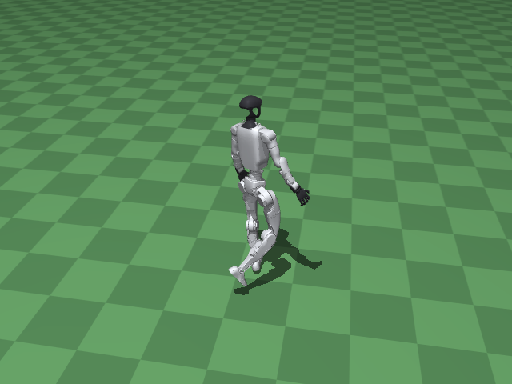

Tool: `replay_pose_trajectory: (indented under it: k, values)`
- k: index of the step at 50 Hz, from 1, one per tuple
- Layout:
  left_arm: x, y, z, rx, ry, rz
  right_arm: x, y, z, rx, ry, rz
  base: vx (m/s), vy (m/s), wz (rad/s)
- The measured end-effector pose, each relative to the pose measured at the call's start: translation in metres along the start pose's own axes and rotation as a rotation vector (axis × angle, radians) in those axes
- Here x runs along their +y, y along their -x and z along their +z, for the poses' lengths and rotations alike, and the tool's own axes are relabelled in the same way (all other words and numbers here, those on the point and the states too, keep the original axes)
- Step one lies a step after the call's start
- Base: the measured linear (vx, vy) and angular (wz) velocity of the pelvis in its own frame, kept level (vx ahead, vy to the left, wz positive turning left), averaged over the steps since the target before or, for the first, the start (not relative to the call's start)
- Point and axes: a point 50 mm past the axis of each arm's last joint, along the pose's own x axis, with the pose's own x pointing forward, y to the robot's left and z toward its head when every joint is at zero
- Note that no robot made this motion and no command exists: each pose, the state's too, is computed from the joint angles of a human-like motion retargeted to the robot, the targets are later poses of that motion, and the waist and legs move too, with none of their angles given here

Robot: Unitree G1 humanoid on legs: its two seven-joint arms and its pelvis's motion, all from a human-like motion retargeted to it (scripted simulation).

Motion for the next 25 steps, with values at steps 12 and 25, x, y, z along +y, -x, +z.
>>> replay_pose_trajectory:
  k: [12, 25]
  values:
    - [0.004, -0.005, 0.035, -0.115, -0.033, 0.003, -0.02, 0.001, 0.004, -0.04, -0.063, -0.072, 0.37, 0.11, 2.19]
    - [0.017, 0.003, -0.003, 0.015, 0.089, 0.09, -0.013, -0.002, 0.016, -0.068, -0.031, -0.055, 0.34, -0.04, 1.48]
